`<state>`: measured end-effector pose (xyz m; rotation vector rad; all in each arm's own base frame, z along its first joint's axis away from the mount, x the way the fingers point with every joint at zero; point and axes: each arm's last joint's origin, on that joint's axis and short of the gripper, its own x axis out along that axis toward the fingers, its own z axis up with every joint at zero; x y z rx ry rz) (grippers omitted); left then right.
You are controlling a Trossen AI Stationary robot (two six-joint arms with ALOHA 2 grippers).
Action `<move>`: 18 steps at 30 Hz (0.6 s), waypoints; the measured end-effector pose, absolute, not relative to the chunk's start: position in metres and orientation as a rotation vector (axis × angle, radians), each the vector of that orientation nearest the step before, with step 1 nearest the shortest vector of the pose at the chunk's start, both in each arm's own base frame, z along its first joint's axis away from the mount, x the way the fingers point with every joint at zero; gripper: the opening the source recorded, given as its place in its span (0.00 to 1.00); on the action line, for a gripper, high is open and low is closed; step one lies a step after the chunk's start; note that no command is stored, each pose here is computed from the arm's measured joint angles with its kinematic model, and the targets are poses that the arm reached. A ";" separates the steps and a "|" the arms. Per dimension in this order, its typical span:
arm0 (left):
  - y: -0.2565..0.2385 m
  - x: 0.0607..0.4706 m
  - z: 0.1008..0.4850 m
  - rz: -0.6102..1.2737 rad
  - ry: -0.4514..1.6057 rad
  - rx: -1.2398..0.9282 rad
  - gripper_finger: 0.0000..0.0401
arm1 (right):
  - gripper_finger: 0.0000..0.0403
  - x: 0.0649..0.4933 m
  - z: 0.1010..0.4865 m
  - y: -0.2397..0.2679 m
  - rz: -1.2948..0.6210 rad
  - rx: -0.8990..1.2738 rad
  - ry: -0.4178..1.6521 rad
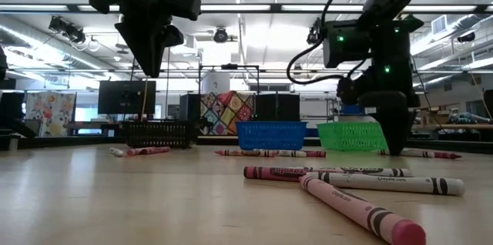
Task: Sort crayons
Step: Put the white crayon into the green bin
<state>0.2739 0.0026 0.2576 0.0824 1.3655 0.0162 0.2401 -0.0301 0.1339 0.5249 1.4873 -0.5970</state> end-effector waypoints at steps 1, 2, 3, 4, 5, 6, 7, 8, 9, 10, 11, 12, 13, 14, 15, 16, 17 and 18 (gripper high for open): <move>0.003 0.274 0.258 0.016 1.366 0.082 0.23 | 0.17 0.240 0.134 -0.031 -0.590 0.534 1.486; 0.003 0.274 0.258 0.016 1.366 0.082 0.23 | 0.16 0.240 0.134 -0.031 -0.586 0.543 1.487; 0.003 0.274 0.258 0.016 1.365 0.082 0.23 | 0.14 0.240 0.134 -0.031 -0.586 0.548 1.488; 0.003 0.274 0.258 0.016 1.366 0.082 0.23 | 0.11 0.240 0.133 -0.031 -0.589 0.552 1.487; 0.003 0.274 0.258 0.016 1.366 0.083 0.23 | 0.09 0.240 0.133 -0.032 -0.592 0.556 1.486; 0.003 0.274 0.258 0.016 1.365 0.083 0.23 | 0.07 0.240 0.133 -0.032 -0.591 0.558 1.486; 0.003 0.274 0.258 0.016 1.365 0.083 0.23 | 0.04 0.240 0.133 -0.032 -0.591 0.559 1.487; 0.003 0.274 0.258 0.016 1.366 0.083 0.23 | 0.04 0.240 0.133 -0.032 -0.592 0.559 1.486; 0.003 0.274 0.258 0.015 1.366 0.083 0.23 | 0.03 0.241 0.134 -0.032 -0.592 0.562 1.484; 0.003 0.274 0.258 0.015 1.365 0.083 0.23 | 0.02 0.241 0.134 -0.032 -0.593 0.563 1.482; 0.003 0.274 0.258 0.015 1.366 0.083 0.23 | 0.02 0.242 0.135 -0.032 -0.593 0.563 1.480; 0.003 0.274 0.258 0.015 1.366 0.084 0.23 | 0.03 0.243 0.136 -0.033 -0.595 0.561 1.478; 0.003 0.274 0.258 0.015 1.365 0.084 0.23 | 0.03 0.244 0.137 -0.033 -0.596 0.562 1.478; 0.003 0.274 0.258 0.013 1.365 0.086 0.23 | 0.03 0.246 0.139 -0.034 -0.593 0.565 1.471; 0.003 0.274 0.258 0.010 1.365 0.090 0.23 | 0.03 0.249 0.140 -0.034 -0.586 0.570 1.455; 0.003 0.274 0.258 0.008 1.364 0.093 0.23 | 0.02 0.252 0.141 -0.035 -0.580 0.572 1.443; 0.003 0.274 0.258 0.007 1.361 0.094 0.23 | 0.02 0.253 0.143 -0.035 -0.576 0.570 1.438; 0.003 0.275 0.258 0.007 1.358 0.094 0.23 | 0.02 0.254 0.144 -0.035 -0.572 0.569 1.435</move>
